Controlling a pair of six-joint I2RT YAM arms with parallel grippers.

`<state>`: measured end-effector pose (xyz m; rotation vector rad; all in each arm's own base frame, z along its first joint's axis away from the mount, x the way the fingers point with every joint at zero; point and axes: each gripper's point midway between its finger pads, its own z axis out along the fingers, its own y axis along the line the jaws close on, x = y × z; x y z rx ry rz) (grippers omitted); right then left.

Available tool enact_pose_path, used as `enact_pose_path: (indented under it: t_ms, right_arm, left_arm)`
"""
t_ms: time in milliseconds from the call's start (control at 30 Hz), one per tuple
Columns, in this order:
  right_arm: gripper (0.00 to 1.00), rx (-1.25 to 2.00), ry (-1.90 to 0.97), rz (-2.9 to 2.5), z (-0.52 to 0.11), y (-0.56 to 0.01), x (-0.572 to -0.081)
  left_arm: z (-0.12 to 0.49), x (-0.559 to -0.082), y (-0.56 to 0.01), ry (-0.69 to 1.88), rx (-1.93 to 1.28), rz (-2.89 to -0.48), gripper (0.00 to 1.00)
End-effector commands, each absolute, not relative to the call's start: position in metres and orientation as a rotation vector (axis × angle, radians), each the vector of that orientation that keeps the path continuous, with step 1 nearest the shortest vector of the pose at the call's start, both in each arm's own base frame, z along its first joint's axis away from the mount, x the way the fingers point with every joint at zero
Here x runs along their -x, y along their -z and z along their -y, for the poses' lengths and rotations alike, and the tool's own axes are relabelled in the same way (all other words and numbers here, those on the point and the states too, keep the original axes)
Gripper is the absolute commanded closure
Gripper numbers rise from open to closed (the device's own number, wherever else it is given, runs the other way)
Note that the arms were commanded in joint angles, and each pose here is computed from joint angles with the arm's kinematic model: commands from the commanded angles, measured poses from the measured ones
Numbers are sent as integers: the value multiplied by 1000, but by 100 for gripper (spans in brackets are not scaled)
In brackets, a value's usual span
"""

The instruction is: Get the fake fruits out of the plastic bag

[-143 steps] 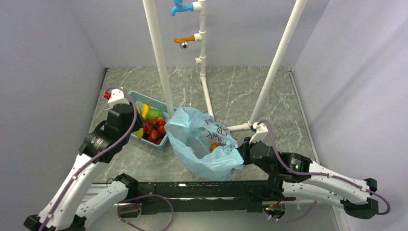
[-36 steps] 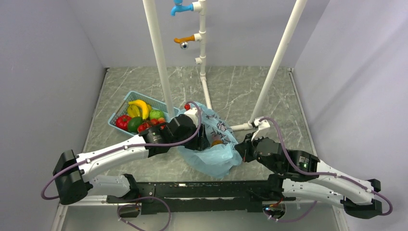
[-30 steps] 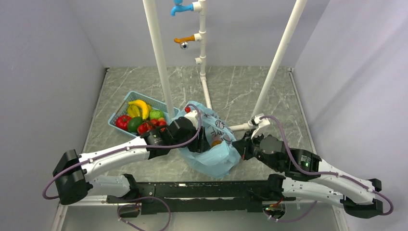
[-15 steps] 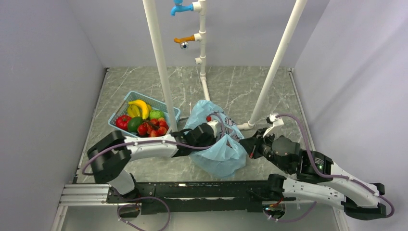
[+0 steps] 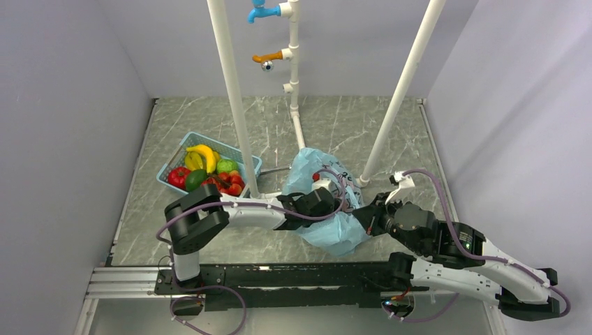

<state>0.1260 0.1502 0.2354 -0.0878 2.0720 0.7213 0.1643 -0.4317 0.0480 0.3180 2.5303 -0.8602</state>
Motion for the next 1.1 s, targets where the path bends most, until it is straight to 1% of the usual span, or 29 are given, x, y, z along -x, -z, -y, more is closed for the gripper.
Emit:
enact_pose_path:
  t_ms: [0,67,133,200,333,533,633,700,767,833,900,1000,1067]
  right_arm:
    - [100,50,-719,-2072,-146,-236,-127]
    - [100,54,-718,-2078,-147,-234,-126]
    - [100,61,-730,-2078,-149,-233,-126]
    - [100,89,-764,-2062,-156,-235,-124]
    - [100,262,-897,-1994,-184,-251,-114]
    - [100,513,-1181,-1831,-240,-291,-88]
    - [100,558,-1290,-1758,-258,-312,-80]
    - [100,533,-1319,-1723,-261,-322,-81]
    - [100,482,-1290,-1721,-256,-324,-88]
    - [100,421,-1202,-1773,-243,-312,-99]
    - [100,337,-1072,-1844,-224,-292,-113]
    - [100,289,-956,-1921,-203,-269,-118]
    - [100,263,-929,-1954,-193,-259,-117]
  left_arm:
    - [430,-180,-43,713,-197,-2506,28]
    - [414,-178,-43,694,-169,-2499,39]
    - [396,-177,-47,688,-147,-2484,45]
    - [373,-174,-51,636,-142,-2481,49]
    - [335,-161,-71,621,-166,-2458,51]
    - [286,-145,-107,656,-159,-2402,49]
    - [274,-139,-132,719,-184,-2350,47]
    - [271,-136,-147,769,-187,-2318,46]
    - [272,-134,-159,829,-188,-2283,44]
    - [282,-131,-164,894,-217,-2264,43]
    - [293,-128,-155,903,-259,-2295,43]
    - [316,-121,-139,900,-349,-2377,41]
    - [334,-115,-131,876,-431,-2421,36]
